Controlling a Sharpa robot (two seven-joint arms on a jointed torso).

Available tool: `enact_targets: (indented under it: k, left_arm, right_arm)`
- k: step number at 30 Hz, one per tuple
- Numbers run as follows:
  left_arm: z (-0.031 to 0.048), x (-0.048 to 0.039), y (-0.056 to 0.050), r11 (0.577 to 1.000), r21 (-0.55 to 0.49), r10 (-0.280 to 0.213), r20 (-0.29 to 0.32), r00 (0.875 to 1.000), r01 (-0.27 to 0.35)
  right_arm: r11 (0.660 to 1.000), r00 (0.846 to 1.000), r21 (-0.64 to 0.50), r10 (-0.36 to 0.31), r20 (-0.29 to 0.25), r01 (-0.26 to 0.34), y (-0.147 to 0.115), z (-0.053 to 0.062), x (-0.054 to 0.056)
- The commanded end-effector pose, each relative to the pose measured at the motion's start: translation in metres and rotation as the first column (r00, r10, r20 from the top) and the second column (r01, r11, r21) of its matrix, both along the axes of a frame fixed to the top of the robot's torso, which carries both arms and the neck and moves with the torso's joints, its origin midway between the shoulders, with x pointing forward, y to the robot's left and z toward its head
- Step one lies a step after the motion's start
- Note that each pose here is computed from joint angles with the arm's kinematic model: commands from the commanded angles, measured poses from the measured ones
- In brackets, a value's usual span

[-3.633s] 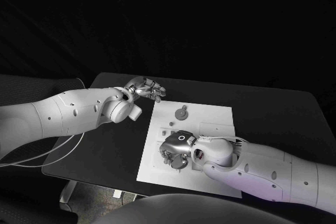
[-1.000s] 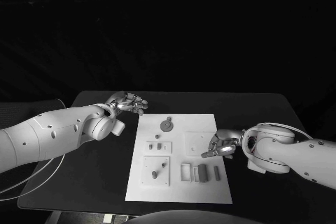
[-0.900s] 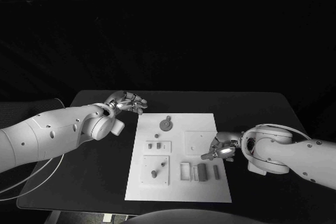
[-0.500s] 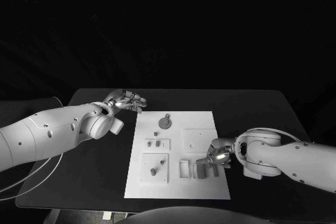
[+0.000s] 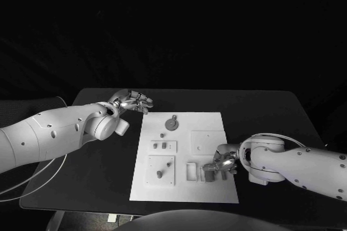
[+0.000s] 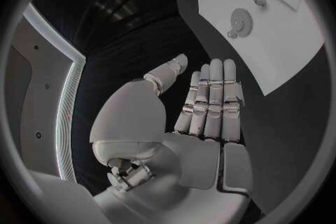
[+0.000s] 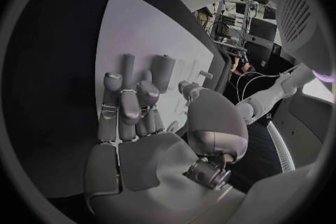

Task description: Assemble the parts on the task board

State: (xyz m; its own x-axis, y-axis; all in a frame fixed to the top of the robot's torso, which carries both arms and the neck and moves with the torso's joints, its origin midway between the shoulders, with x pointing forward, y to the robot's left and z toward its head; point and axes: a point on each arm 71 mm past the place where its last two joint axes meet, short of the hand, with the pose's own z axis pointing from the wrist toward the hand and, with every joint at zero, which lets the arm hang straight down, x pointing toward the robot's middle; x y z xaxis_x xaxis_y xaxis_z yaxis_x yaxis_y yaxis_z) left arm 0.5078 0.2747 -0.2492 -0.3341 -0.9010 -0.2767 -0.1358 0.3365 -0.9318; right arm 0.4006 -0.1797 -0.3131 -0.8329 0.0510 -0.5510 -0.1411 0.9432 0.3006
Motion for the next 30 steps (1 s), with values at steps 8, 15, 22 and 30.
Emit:
enact_targets:
  k: [8,15,22,30]
  left_arm:
    - [0.0011,-0.0008,-0.0026,1.0,-0.014,-0.016,0.0,1.0,0.016]
    - [0.001,-0.0012,-0.0022,1.0,-0.014,-0.017,-0.002,1.0,0.017]
    - [0.0011,-0.0013,-0.0021,1.0,-0.014,-0.016,-0.002,1.0,0.016]
    - [0.0011,-0.0013,-0.0015,1.0,-0.013,-0.014,-0.002,1.0,0.014]
  right_arm:
    - [0.997,0.998,-0.056,0.058,-0.004,-0.058,0.0038,-0.0101,-0.0001]
    - [0.996,0.998,-0.065,0.063,-0.002,-0.063,0.0068,-0.013,0.0002]
    - [0.997,0.999,-0.061,0.052,0.008,-0.052,0.0069,-0.0128,0.0009]
    - [1.0,1.0,-0.021,-0.004,-0.018,0.004,0.0056,-0.0124,-0.0002]
